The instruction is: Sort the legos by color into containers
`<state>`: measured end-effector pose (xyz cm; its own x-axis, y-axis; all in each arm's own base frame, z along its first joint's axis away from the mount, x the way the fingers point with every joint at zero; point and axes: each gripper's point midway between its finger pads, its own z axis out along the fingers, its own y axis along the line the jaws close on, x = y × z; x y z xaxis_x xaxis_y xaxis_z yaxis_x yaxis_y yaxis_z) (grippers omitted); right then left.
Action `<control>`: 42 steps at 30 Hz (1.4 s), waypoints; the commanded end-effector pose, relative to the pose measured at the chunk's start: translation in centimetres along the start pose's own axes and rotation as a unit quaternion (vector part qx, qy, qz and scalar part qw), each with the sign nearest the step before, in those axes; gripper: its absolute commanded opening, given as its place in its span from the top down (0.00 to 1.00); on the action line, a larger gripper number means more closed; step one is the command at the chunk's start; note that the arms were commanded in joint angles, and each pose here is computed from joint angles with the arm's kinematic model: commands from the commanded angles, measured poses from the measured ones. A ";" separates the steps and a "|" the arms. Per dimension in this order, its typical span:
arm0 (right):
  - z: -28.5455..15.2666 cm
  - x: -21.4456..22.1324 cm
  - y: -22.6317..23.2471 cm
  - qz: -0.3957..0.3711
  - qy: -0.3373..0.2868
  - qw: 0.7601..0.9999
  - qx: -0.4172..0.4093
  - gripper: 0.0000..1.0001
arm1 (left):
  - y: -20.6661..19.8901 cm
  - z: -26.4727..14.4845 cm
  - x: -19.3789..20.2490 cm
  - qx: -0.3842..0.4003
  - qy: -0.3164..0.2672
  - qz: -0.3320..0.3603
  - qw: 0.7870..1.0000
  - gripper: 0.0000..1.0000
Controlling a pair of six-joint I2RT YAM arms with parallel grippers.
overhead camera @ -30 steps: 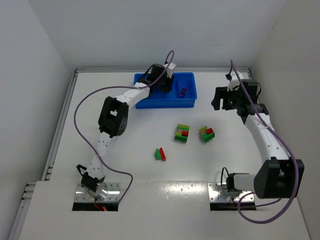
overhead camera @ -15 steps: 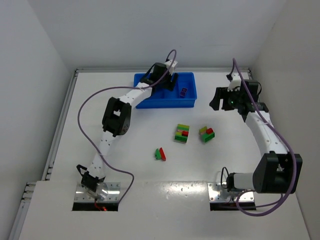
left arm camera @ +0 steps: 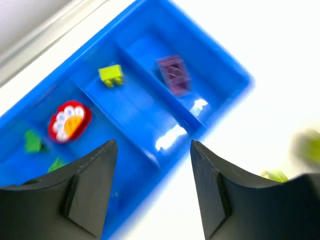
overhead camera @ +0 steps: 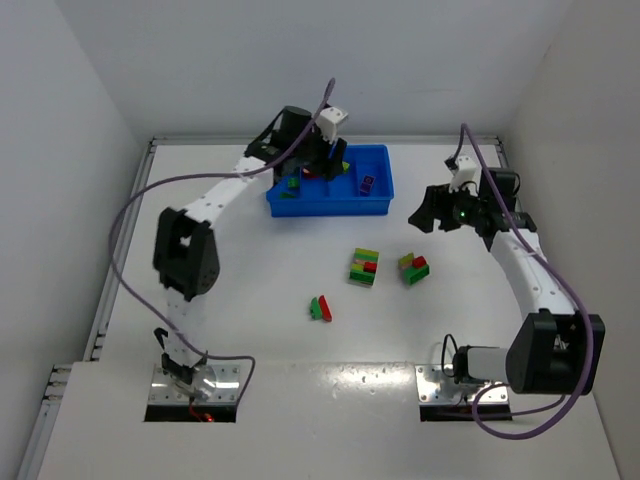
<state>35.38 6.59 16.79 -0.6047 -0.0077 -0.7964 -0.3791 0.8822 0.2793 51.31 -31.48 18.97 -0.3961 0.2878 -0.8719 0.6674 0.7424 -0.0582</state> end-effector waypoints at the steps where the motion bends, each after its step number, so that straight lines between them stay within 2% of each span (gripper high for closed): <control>1: -0.6 1.3 3.2 -0.021 0.004 0.995 -0.095 0.25 | -5.6 -8.7 -1.0 0.091 0.015 0.073 0.993 0.35; 3: -0.6 2.6 5.0 -0.035 0.025 0.988 -0.151 0.25 | -6.8 -10.8 1.5 0.107 0.047 0.095 0.989 0.36; 6: -0.4 5.3 6.8 -0.013 0.064 0.977 -0.202 0.25 | -8.4 -14.7 6.1 0.126 0.087 0.123 0.981 0.36; 9: -0.3 6.5 7.0 -0.010 0.068 0.975 -0.212 0.25 | -10.4 -18.0 10.5 0.157 0.121 0.158 0.967 0.36; 10: -0.1 6.6 6.9 -0.013 0.065 0.975 -0.212 0.25 | -11.2 -18.5 13.3 0.169 0.142 0.182 0.958 0.36; 11: -0.1 7.1 7.0 -0.009 0.067 0.974 -0.218 0.25 | -11.6 -20.0 13.4 0.169 0.134 0.202 0.955 0.34; 13: 0.0 7.2 7.1 -0.013 0.061 0.973 -0.224 0.25 | -12.0 -21.0 15.1 0.172 0.138 0.237 0.946 0.32; 14: 0.0 7.7 7.2 -0.009 0.065 0.972 -0.225 0.25 | -12.3 -21.4 17.2 0.183 0.157 0.259 0.935 0.31; 16: 0.1 7.8 7.3 -0.010 0.063 0.971 -0.229 0.25 | -12.6 -22.1 18.1 0.191 0.154 0.279 0.929 0.30; 20: 0.1 8.4 7.1 -0.010 0.069 0.972 -0.225 0.25 | -14.7 -22.5 21.0 0.241 0.172 0.271 0.916 0.29; 23: 0.1 8.6 7.0 -0.007 0.075 0.972 -0.221 0.25 | -15.8 -21.8 22.0 0.252 0.174 0.254 0.917 0.29; 25: 0.1 8.6 6.9 -0.008 0.076 0.973 -0.216 0.25 | -17.1 -21.0 21.9 0.245 0.160 0.237 0.926 0.29; 30: 0.1 8.6 6.8 -0.008 0.076 0.973 -0.216 0.25 | -18.4 -19.8 23.5 0.226 0.168 0.202 0.938 0.29; 36: 0.2 9.1 6.5 0.001 0.081 0.974 -0.214 0.25 | -17.6 -17.5 24.5 0.181 0.164 0.182 0.953 0.26; 40: 0.4 9.3 6.4 0.000 0.084 0.973 -0.214 0.25 | -17.6 -16.4 24.3 0.179 0.154 0.187 0.953 0.24; 42: 0.4 9.7 6.4 0.006 0.090 0.972 -0.215 0.25 | -18.4 -16.0 25.5 0.200 0.168 0.185 0.947 0.24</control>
<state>27.13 12.28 10.76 -0.7307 -0.1057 -0.6744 -0.5772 0.6233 0.5277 18.62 -26.34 5.50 -0.2399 0.7413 -0.6268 0.9545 0.2980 -0.0129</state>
